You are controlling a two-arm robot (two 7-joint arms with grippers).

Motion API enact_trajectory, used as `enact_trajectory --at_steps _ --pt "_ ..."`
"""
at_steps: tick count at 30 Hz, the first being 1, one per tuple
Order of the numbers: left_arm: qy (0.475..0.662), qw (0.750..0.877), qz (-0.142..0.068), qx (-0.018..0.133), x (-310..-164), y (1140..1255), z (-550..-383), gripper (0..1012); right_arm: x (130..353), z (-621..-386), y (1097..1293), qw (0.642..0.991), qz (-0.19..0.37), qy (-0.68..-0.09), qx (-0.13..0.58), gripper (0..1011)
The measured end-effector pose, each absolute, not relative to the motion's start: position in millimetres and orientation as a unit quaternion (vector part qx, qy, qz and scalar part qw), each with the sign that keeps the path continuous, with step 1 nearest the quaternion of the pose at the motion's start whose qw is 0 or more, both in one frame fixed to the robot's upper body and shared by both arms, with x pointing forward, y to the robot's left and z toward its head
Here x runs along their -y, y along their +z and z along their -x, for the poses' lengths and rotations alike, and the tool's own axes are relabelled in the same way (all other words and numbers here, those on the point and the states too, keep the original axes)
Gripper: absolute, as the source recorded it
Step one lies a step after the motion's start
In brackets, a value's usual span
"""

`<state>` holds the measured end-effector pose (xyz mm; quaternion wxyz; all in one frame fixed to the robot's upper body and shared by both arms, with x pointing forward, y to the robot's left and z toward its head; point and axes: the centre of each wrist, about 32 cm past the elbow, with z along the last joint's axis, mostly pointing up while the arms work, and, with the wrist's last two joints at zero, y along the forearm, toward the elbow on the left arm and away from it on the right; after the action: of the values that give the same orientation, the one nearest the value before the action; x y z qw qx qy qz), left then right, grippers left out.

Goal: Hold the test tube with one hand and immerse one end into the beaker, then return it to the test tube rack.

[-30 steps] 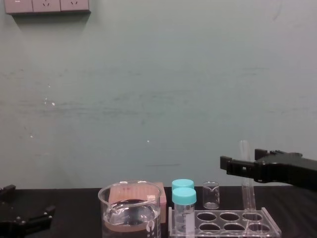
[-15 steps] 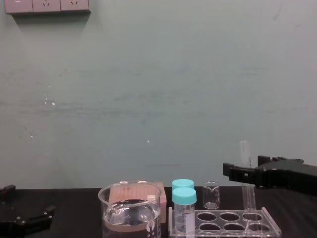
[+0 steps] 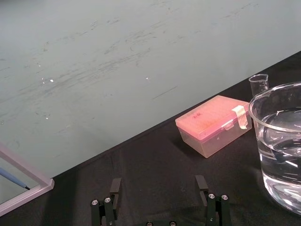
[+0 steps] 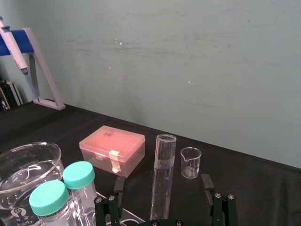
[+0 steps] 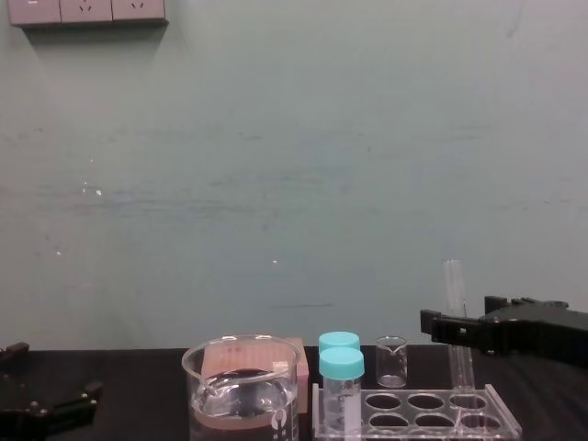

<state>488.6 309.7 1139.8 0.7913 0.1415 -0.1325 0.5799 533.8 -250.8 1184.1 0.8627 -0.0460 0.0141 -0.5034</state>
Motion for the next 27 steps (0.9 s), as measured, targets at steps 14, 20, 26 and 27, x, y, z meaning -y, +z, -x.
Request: enact_trajectory --at_steps 14,20,26,27 --pt "0.580 0.791 -0.141 0.132 -309.7 1139.8 -488.6 1000 251.0 -534.2 1184.2 0.863 0.050 -0.503 -0.014 994" --pt "0.580 0.791 -0.141 0.132 -309.7 1139.8 -488.6 1000 251.0 -534.0 1184.0 0.863 0.050 -0.503 -0.014 870" --pt "0.580 0.791 -0.141 0.132 -309.7 1139.8 -488.6 1000 251.0 -533.8 1183.8 0.863 0.049 -0.503 -0.014 692" --pt "0.580 0.791 -0.141 0.132 -309.7 1139.8 -488.6 1000 251.0 -533.8 1183.8 0.863 0.049 -0.503 -0.014 681"
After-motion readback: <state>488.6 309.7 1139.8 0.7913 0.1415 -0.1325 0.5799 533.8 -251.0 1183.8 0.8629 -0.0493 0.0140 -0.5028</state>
